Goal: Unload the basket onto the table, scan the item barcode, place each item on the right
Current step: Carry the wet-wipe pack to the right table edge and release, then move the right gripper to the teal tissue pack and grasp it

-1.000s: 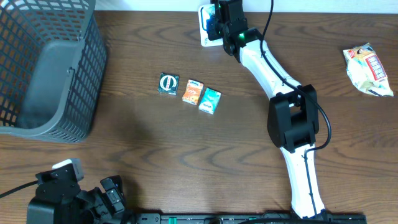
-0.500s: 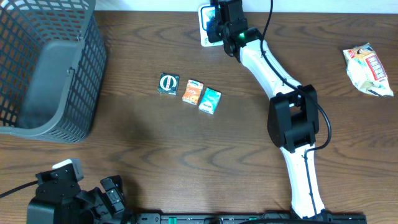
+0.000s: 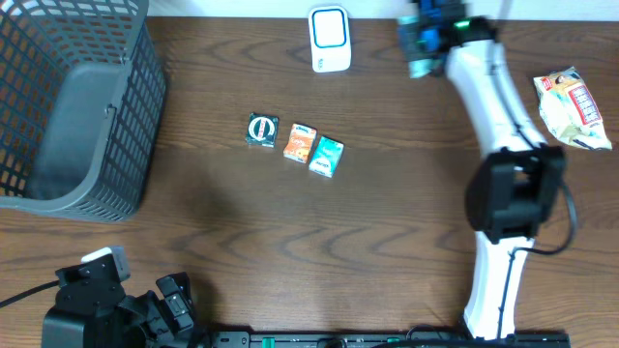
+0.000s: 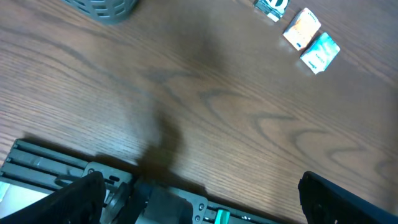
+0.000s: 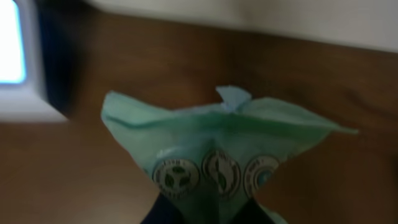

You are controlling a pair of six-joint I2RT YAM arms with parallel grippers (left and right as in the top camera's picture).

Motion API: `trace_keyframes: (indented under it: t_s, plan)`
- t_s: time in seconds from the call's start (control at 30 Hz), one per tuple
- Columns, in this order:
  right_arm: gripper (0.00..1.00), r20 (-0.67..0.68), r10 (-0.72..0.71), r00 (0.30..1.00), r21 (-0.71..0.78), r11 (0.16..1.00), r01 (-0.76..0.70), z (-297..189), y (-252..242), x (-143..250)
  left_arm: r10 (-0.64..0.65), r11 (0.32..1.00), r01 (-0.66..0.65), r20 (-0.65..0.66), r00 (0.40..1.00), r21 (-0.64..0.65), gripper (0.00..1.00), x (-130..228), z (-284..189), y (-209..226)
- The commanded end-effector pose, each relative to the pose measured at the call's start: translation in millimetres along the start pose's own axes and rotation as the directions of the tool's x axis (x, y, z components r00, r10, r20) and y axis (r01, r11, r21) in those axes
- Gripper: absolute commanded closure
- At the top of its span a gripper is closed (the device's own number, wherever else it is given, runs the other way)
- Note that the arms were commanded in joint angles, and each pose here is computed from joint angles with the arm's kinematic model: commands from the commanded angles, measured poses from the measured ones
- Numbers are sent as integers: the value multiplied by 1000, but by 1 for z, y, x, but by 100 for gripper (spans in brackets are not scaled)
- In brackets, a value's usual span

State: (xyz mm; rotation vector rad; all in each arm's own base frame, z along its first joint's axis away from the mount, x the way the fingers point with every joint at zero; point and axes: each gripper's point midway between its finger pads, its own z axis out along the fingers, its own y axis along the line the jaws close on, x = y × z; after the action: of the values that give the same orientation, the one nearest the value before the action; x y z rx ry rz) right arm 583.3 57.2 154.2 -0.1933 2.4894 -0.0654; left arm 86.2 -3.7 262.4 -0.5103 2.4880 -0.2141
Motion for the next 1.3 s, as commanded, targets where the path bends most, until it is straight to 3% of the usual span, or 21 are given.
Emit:
trace_keyframes:
  t_s: [0.0, 0.23, 0.53, 0.57, 0.6, 0.63, 0.7, 0.8, 0.97, 1.17, 1.27]
  plan:
    - [99, -120, -151, 981, 54, 986, 158, -6, -48, 28, -12, 1000, 12, 9, 1000, -7, 2, -2, -1, 1]
    - [99, -324, -23, 946, 137, 988, 71, 19, -127, 97, -12, 1000, 12, 9, 1000, -7, 2, -2, -1, 1]
    - [99, -393, 150, 907, 249, 967, -52, 28, -210, 149, -12, 1000, 12, 9, 1000, -7, 2, -2, -1, 1]
    - [89, -394, 177, 902, 273, 960, -69, 25, -220, 154, -12, 1000, 12, 9, 1000, -7, 2, -2, -1, 1]
    - [60, -390, 206, 897, 287, 953, -94, 24, -227, 157, -12, 1000, 12, 9, 1000, -7, 2, -2, -1, 1]
    - [43, -384, 232, 894, 295, 948, -119, 23, -232, 160, -12, 1000, 12, 9, 1000, -7, 2, -2, -1, 1]
    - [32, -378, 272, 885, 305, 939, -158, 21, -239, 164, -12, 1000, 12, 9, 1000, -7, 2, -2, -1, 1]
    - [31, -382, 286, 879, 254, 947, -198, 22, -230, 166, -12, 1000, 12, 9, 1000, -7, 2, -2, -1, 1]
    - [38, -355, 251, 900, 106, 968, -228, 23, -192, 146, -12, 1000, 12, 9, 1000, -7, 2, -2, -1, 1]
    - [36, -237, 223, 946, 49, 975, -217, -14, -148, 89, -12, 1000, 12, 9, 1000, -7, 2, -2, -1, 1]
    - [38, -192, 199, 961, -109, 969, -223, -39, -96, 62, -12, 1000, 12, 9, 1000, -7, 2, -2, -1, 1]
